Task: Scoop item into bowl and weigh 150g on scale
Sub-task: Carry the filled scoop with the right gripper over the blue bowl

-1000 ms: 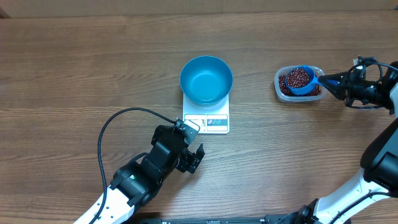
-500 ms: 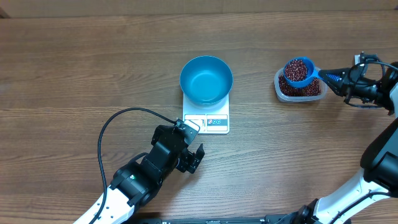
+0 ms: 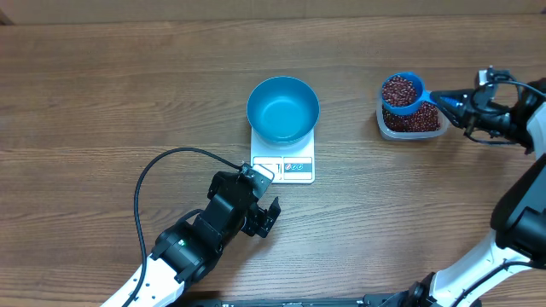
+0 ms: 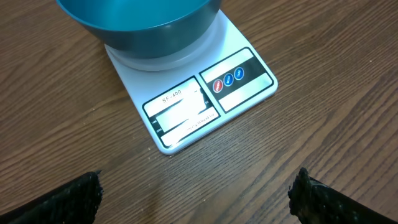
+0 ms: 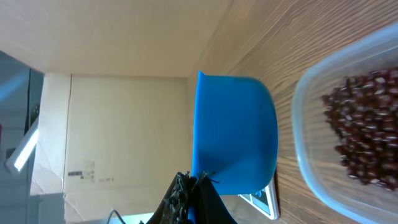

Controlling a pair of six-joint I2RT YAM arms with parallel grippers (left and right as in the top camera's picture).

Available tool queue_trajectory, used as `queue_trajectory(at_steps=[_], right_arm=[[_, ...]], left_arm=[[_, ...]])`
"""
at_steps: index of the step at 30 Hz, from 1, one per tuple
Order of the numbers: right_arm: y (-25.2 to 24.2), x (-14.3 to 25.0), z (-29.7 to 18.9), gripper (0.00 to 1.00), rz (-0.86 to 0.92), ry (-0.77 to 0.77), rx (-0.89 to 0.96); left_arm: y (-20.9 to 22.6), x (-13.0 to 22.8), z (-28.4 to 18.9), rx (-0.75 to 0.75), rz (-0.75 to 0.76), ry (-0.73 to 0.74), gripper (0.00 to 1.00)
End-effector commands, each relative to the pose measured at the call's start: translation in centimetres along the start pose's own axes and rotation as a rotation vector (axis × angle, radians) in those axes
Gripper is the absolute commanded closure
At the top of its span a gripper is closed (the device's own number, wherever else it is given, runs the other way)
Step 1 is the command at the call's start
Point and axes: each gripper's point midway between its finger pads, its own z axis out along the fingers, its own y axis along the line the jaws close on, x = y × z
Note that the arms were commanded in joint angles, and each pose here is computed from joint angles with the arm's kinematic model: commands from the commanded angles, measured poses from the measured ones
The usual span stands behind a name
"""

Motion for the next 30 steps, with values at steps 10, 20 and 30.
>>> queue_trajectory(at_steps=[10, 20, 30], right_arm=[[6.5, 1.3, 3.8, 0.96, -0.124, 0.098, -0.086], [10.4, 3.0, 6.9, 0.96, -0.198, 0.183, -0.093], [12.6, 5.3, 12.1, 0.96, -0.236, 0.282, -0.004]], left_arm=[[0.0, 0.1, 0.1, -0.006, -0.005, 0.004, 0.01], [0.0, 0.1, 0.1, -0.006, -0.005, 0.004, 0.00], [0.0, 0.1, 0.1, -0.006, -0.005, 0.004, 0.00]])
